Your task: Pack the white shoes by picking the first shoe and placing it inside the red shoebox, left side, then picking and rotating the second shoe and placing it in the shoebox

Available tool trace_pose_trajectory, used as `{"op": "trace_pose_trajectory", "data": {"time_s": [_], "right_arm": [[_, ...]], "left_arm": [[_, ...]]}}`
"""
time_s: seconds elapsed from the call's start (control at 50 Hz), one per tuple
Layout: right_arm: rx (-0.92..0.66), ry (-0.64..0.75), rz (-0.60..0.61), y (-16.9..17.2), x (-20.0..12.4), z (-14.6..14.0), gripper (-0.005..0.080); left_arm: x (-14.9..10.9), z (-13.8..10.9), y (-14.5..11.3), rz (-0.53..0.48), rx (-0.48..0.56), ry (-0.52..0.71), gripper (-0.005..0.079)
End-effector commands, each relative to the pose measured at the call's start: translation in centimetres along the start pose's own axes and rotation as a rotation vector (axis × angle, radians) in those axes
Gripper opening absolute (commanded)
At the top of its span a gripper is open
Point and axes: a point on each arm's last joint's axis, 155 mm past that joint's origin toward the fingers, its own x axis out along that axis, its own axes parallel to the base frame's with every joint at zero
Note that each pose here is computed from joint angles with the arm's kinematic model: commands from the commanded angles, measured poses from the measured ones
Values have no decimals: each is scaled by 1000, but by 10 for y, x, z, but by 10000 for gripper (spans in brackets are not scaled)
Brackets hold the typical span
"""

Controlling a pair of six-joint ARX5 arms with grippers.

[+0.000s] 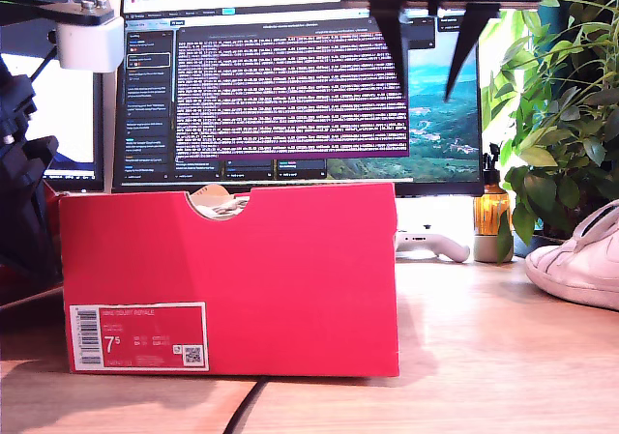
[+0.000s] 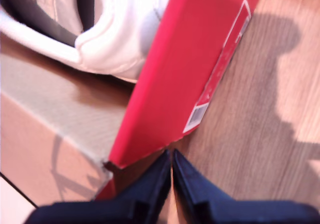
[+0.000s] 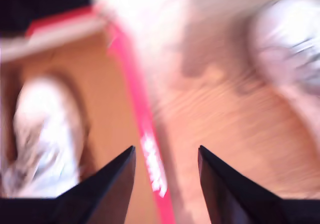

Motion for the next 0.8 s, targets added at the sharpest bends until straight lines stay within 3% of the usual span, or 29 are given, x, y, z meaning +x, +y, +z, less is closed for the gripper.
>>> {"op": "trace_pose_trajectory", "data": {"time_s": [0.0, 0.2, 0.38, 0.6, 0.78], "right_arm": [[77, -39, 13, -13, -18, 8, 363], [216, -69, -35, -55, -28, 13, 364], [346, -83, -127, -108, -28, -3, 367], [464, 6, -244, -158, -3, -39, 569], [631, 56, -375, -195, 20, -72, 583]], "left_arm": [[0, 2, -1, -4, 2, -5, -19], [0, 2, -1, -4, 1, -5, -19], [0, 2, -1, -4, 2, -5, -19], [0, 2, -1, -4, 2, -5, -19], [0, 2, -1, -4, 2, -6, -19]]}}
